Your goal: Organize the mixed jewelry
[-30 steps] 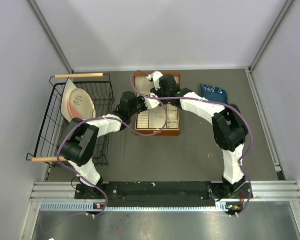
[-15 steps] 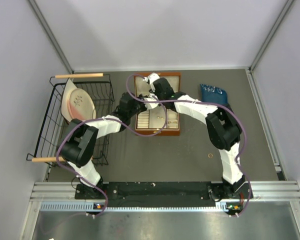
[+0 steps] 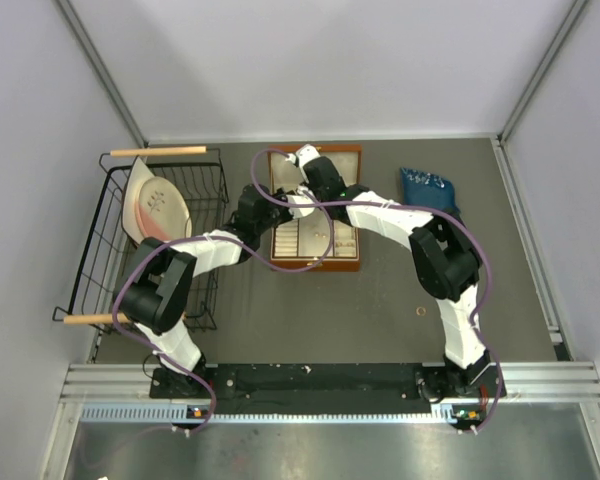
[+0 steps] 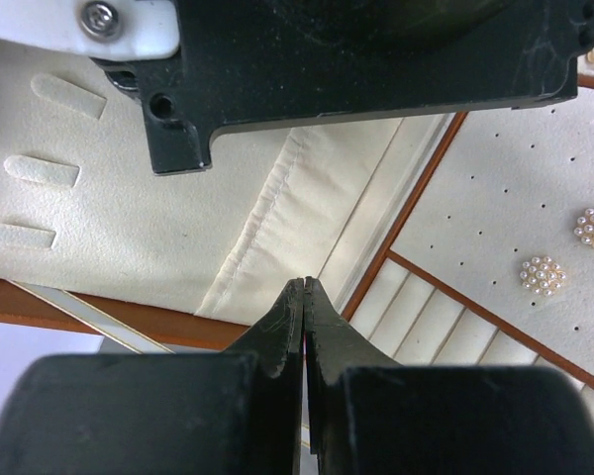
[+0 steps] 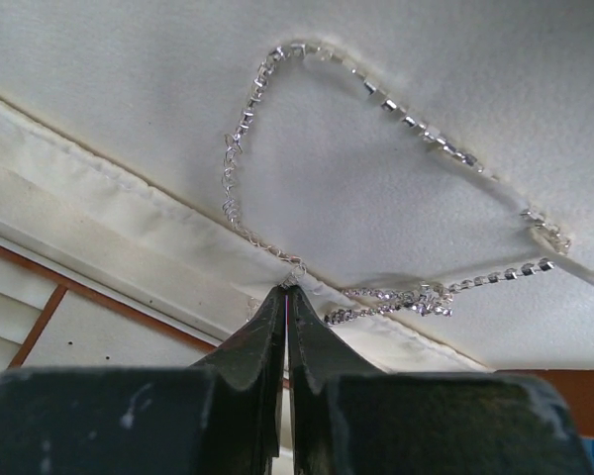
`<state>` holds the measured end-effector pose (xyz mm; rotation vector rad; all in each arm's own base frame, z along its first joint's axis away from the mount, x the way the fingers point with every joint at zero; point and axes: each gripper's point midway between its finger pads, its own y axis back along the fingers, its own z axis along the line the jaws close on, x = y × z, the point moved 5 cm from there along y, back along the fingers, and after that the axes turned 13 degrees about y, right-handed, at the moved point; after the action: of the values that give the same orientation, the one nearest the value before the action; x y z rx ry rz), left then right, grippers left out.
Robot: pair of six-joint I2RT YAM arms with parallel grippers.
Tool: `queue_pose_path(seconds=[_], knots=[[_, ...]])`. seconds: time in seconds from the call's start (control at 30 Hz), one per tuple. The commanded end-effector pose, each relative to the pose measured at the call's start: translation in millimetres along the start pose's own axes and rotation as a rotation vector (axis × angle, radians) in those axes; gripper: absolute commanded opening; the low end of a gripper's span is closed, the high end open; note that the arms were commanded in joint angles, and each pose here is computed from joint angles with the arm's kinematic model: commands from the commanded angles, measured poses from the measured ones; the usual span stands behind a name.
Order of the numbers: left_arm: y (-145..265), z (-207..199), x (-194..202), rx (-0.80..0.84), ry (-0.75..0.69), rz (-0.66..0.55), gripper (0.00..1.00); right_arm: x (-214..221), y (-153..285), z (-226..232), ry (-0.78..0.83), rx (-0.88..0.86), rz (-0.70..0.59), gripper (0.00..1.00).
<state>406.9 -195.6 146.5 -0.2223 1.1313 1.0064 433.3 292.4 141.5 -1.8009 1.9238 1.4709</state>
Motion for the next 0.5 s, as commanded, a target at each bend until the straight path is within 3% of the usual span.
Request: queue_pose_path(seconds=[0.0,0.47], knots=[[2.4,14.3,-21.9,-0.062,-0.012,-0.090,0.02,-29.4,13.2,-8.5,-0.017,0.064,-0.082,0.00],[1.7,17.1,-26.8,-0.062,-0.044,-0.104,0.14,-54.5,57.2,-28.3,-0.077,0.015,-0.152,0.00]])
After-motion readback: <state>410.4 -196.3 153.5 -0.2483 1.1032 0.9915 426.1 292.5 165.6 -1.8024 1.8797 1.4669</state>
